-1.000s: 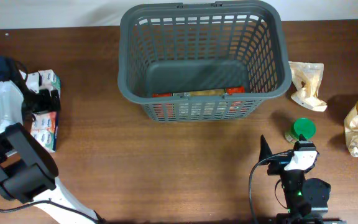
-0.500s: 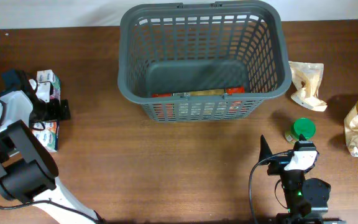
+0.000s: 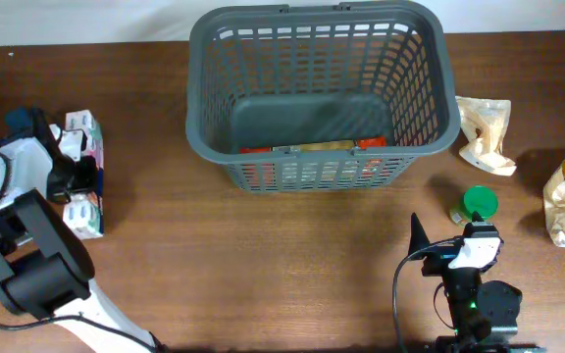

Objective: Pack container
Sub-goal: 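Grasp the Kleenex tissue multipack with the left gripper, then carry the tissue multipack over the basket and lower it inside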

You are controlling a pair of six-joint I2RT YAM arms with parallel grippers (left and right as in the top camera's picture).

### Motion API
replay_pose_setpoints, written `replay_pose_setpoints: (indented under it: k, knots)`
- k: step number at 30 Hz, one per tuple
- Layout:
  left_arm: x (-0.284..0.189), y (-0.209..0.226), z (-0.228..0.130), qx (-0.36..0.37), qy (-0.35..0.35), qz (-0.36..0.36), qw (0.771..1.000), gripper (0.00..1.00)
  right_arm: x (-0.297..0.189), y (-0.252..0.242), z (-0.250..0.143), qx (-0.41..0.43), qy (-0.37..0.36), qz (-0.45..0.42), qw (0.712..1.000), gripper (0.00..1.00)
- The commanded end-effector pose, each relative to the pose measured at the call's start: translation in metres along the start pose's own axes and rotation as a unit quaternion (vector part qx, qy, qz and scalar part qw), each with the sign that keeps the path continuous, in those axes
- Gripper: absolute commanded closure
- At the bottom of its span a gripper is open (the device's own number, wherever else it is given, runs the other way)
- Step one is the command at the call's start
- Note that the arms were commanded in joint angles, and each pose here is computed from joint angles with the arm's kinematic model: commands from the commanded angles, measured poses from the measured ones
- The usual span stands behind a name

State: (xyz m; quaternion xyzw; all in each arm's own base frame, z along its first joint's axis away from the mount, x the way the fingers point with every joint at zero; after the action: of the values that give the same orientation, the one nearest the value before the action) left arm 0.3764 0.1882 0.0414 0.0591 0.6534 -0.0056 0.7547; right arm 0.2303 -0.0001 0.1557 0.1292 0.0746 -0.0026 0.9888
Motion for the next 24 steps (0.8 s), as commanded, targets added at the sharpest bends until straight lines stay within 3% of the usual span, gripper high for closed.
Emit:
replay_pose_setpoints:
  k: [1, 5, 9, 12, 16, 20, 24]
  knots:
    - [-0.055, -0.008, 0.056, 0.032, -0.069, 0.014, 0.997, 0.98, 0.0, -0.001, -0.002, 0.004, 0.0, 0.001, 1.0, 0.01]
    - [-0.132, -0.019, 0.104, 0.05, -0.159, 0.047, 0.985, 0.98, 0.0, -0.001, -0.002, 0.004, 0.0, 0.001, 1.0, 0.01]
    - [-0.242, -0.056, 0.149, 0.098, -0.298, 0.058, 0.948, 0.98, 0.0, -0.001, -0.002, 0.004, 0.0, 0.001, 1.0, 0.01]
    - [-0.327, -0.104, 0.166, 0.147, -0.393, 0.066, 0.905, 0.98, 0.0, -0.001, -0.002, 0.004, 0.0, 0.001, 1.0, 0.01]
    - [-0.42, -0.195, 0.163, 0.266, -0.491, 0.07, 0.827, 0.98, 0.0, -0.001, -0.002, 0.004, 0.0, 0.001, 1.0, 0.01]
    - [-0.456, -0.267, 0.152, 0.364, -0.532, 0.061, 0.762, 0.98, 0.0, -0.001, -0.002, 0.004, 0.0, 0.001, 1.0, 0.01]
    - [-0.461, -0.34, 0.136, 0.453, -0.543, 0.027, 0.707, 0.98, 0.0, -0.001, -0.002, 0.004, 0.0, 0.001, 1.0, 0.01]
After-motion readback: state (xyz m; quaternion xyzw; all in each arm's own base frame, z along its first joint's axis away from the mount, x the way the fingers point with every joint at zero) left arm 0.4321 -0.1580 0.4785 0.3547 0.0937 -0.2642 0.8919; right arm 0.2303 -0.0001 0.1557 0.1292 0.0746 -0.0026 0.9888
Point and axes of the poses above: each gripper's point midway between its finger pads, its own x axis out along the fingers, its own y axis along the line the jaws close on, z = x × y, the point moved 1 cm from there along -x, back along the fingers, and after that the axes turned 13 degrees about x, right-handed, at the moved point
